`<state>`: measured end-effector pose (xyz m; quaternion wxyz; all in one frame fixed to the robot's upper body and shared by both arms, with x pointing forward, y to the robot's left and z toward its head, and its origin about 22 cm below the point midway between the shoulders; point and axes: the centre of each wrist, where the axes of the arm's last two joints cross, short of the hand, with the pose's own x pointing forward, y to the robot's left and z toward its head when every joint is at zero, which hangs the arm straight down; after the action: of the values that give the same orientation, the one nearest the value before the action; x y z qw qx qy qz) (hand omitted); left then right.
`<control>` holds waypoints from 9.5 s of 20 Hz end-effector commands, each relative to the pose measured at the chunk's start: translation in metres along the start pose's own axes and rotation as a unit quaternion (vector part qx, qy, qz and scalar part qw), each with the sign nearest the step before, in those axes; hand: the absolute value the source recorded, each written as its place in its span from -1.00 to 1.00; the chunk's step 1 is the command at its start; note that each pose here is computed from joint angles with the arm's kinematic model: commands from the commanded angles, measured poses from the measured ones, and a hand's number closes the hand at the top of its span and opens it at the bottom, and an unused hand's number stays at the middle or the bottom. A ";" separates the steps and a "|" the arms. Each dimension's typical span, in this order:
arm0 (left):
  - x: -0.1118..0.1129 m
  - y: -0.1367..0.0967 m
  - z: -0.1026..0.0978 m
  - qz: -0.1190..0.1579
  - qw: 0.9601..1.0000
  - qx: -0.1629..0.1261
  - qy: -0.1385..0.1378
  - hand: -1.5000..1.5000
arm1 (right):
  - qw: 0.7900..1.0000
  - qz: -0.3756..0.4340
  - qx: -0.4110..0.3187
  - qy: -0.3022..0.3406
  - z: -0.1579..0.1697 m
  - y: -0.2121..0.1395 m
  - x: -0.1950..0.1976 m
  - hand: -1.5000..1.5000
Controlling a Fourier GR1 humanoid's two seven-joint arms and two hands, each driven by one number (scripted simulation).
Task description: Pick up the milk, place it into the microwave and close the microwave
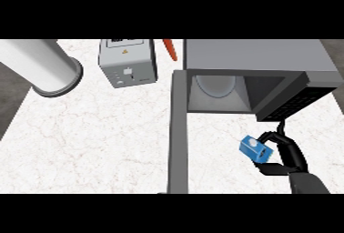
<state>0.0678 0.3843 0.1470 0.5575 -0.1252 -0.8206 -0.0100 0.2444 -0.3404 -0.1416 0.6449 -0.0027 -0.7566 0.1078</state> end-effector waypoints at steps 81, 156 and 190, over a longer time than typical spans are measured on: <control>-0.017 0.035 -0.062 -0.029 0.997 -0.065 0.003 -1.00 | 0.945 0.213 -0.246 -0.029 -0.212 -0.044 0.164 1.00; -0.172 -0.061 -0.115 -0.019 0.952 -0.269 0.146 1.00 | 0.995 -0.094 -0.042 0.016 -0.034 0.104 0.000 -1.00; -0.285 -0.289 -0.108 -0.093 0.897 -0.400 0.162 1.00 | 0.979 -0.166 0.010 -0.118 0.129 0.012 0.156 -1.00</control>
<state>0.2214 0.0615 -0.0315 0.5796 -0.2642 -0.6659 -0.3884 0.0944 -0.3304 -0.0315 0.5757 0.0958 -0.8120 -0.0033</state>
